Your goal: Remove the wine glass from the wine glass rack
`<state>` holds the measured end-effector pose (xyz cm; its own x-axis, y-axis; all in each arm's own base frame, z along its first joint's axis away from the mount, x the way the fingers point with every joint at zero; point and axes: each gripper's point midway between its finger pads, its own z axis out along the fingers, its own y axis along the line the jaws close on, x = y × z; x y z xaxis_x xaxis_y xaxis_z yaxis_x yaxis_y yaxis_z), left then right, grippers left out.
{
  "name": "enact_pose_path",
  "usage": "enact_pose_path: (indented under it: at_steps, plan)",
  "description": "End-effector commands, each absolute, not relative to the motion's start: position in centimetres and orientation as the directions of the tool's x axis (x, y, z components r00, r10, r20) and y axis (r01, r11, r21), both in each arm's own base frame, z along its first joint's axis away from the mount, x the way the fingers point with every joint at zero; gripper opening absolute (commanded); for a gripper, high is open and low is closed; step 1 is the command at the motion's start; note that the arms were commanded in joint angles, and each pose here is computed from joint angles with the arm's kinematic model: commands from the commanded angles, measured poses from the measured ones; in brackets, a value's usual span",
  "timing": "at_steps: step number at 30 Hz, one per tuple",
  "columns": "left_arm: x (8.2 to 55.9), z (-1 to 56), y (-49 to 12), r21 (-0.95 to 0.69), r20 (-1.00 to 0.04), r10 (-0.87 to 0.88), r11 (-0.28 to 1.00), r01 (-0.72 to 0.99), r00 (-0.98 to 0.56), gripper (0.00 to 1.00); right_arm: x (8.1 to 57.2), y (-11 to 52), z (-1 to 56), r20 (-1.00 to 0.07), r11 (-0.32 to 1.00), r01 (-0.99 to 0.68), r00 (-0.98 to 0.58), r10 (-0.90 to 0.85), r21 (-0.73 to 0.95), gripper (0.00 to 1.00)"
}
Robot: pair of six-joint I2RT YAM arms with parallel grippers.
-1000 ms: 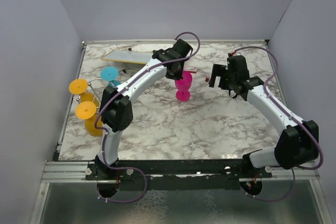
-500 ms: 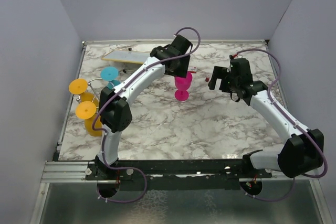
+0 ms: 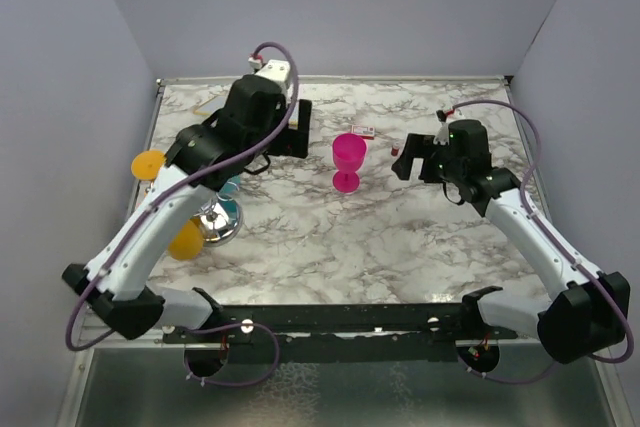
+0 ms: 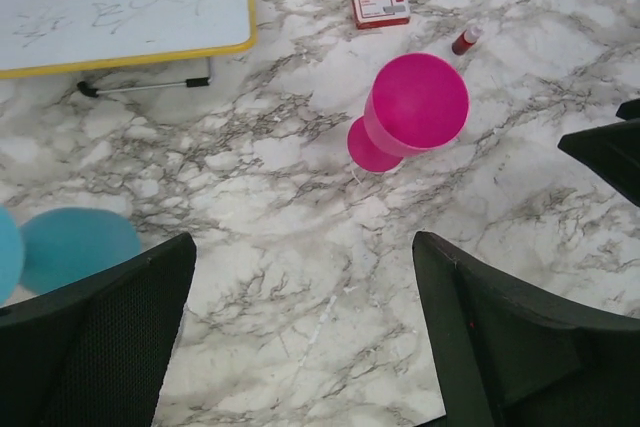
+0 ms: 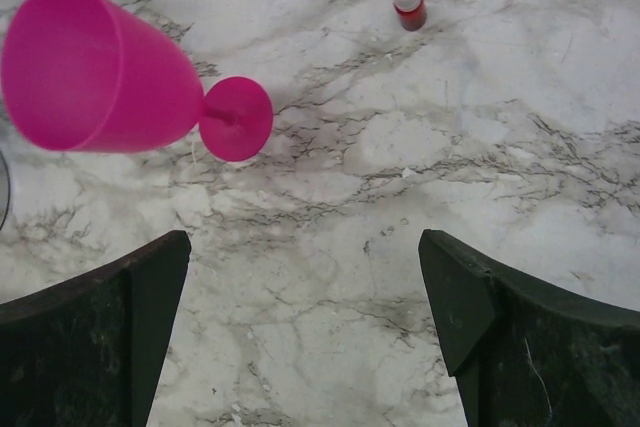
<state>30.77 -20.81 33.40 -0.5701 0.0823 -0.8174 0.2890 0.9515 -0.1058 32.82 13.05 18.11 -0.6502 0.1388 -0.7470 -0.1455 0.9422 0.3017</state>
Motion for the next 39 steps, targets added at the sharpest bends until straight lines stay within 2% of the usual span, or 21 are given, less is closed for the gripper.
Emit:
enact_pose_path:
  at_steps: [1,4,11,17,22,28,35,39]
  plan:
    - [27.7,34.8,-16.5,-0.071,-0.862,0.066,0.966,0.249,-0.502,0.94,31.9,15.7,20.5,-0.799,0.869,-0.333,-0.591,0.110,0.366,0.99]
    - [25.9,36.2,-14.4,-0.060,-0.890,0.060,0.967,0.246,-0.452,0.95,31.4,16.7,21.0,-0.802,0.834,-0.391,-0.590,0.097,0.389,0.97]
    - [24.4,38.7,-9.4,-0.018,-0.938,0.020,0.994,0.107,-0.347,0.96,30.8,19.3,24.2,-0.813,0.731,-0.514,-0.575,0.095,0.449,0.95]
    - [25.7,37.3,-7.0,0.144,-0.916,0.122,0.989,-0.028,-0.383,0.96,30.0,22.0,26.7,-0.804,0.636,-0.581,-0.584,0.110,0.508,0.92]
    - [27.8,36.3,-6.1,0.341,-0.850,0.257,0.934,-0.107,-0.459,0.83,29.9,22.6,26.5,-0.793,0.639,-0.570,-0.599,0.105,0.516,0.91]
    - [30.1,35.4,-6.3,0.472,-0.790,0.341,0.868,-0.151,-0.509,0.66,29.6,22.0,25.1,-0.780,0.670,-0.540,-0.619,0.095,0.510,0.92]
    - [32.0,31.2,-6.6,0.633,-0.656,0.444,0.764,-0.125,-0.610,0.56,29.5,20.7,24.9,-0.809,0.717,-0.530,-0.583,0.079,0.452,0.92]
    - [32.5,29.7,-6.2,0.675,-0.614,0.455,0.726,-0.130,-0.645,0.55,29.5,20.5,24.8,-0.820,0.727,-0.534,-0.569,0.068,0.431,0.92]
